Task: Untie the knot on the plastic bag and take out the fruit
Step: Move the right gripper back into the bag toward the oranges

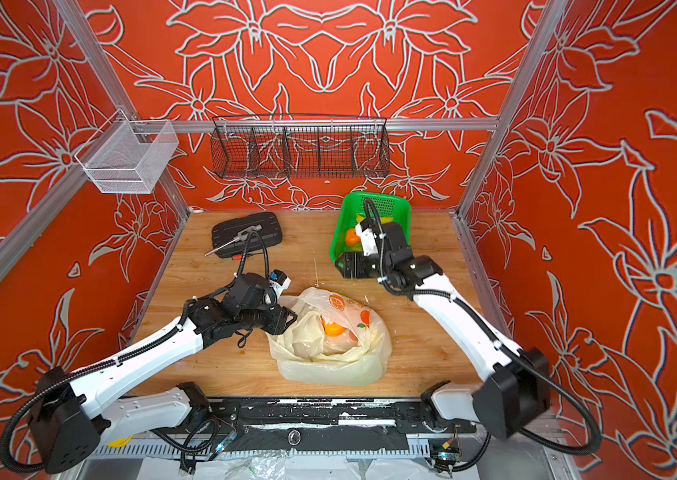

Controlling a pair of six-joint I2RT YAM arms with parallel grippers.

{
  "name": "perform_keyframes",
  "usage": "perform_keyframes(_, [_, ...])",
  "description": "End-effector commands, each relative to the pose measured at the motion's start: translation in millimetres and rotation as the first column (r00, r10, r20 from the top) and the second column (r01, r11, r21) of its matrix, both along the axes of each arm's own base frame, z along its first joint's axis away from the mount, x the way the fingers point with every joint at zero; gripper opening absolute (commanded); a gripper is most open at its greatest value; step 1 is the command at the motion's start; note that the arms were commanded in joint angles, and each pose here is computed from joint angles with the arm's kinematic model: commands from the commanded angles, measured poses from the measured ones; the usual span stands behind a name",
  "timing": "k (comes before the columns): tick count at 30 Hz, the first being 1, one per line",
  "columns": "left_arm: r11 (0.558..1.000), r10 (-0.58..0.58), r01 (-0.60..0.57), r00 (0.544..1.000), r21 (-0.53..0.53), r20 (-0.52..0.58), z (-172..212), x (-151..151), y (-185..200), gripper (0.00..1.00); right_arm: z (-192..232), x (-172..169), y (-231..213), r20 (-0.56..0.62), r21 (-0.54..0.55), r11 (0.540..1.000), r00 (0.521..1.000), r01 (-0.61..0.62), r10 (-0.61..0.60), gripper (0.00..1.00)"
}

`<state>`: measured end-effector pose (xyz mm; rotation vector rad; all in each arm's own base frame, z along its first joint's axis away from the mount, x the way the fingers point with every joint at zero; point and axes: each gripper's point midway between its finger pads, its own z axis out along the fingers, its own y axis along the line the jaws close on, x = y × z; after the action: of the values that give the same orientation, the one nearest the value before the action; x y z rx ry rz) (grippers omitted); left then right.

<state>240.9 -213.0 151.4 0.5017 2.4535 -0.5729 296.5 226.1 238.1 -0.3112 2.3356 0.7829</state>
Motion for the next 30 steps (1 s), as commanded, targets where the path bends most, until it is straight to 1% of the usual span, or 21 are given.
perform_keyframes(1, [1.0, -0.024, 0.024, 1.0, -0.007, -0.009, -5, -2, -5, 0.57, -17, -42, 11, -0.007, -0.023, 0.996, 0.996, -0.091, 0.091, 0.78])
perform_keyframes(4, [1.0, -0.029, 0.029, 1.0, 0.004, -0.009, -8, -2, -6, 0.57, -34, -75, 19, -0.049, -0.033, 0.987, 0.987, -0.154, 0.153, 0.73])
perform_keyframes(8, [1.0, -0.027, 0.027, 1.0, 0.009, -0.007, -10, 0, -6, 0.57, -66, -110, 31, -0.087, -0.064, 0.964, 0.964, -0.257, 0.251, 0.72])
perform_keyframes(14, [1.0, -0.029, 0.029, 0.999, 0.009, -0.022, -15, -4, -4, 0.58, -101, -133, 41, -0.161, -0.091, 0.939, 0.935, -0.333, 0.316, 0.7])
perform_keyframes(17, [1.0, -0.025, 0.025, 1.0, 0.006, -0.019, -15, -4, -3, 0.58, -117, -131, 41, -0.185, -0.154, 0.927, 0.931, -0.343, 0.314, 0.71])
perform_keyframes(20, [1.0, -0.027, 0.027, 0.999, -0.009, -0.02, -14, -6, -5, 0.58, -131, -116, 38, -0.179, -0.249, 0.916, 0.945, -0.314, 0.275, 0.72])
perform_keyframes(24, [0.999, -0.038, 0.037, 0.999, -0.025, -0.025, -16, -10, -5, 0.58, -145, -88, 27, -0.139, -0.399, 0.891, 0.975, -0.217, 0.175, 0.8])
perform_keyframes(25, [0.999, -0.036, 0.035, 0.999, -0.026, -0.025, -16, -11, -5, 0.58, -146, -83, 25, -0.127, -0.422, 0.885, 0.98, -0.195, 0.156, 0.81])
perform_keyframes(30, [1.0, -0.02, 0.02, 0.999, -0.012, -0.028, -21, -14, 1, 0.58, -136, -62, 29, -0.033, -0.445, 0.885, 0.991, -0.133, 0.132, 0.88])
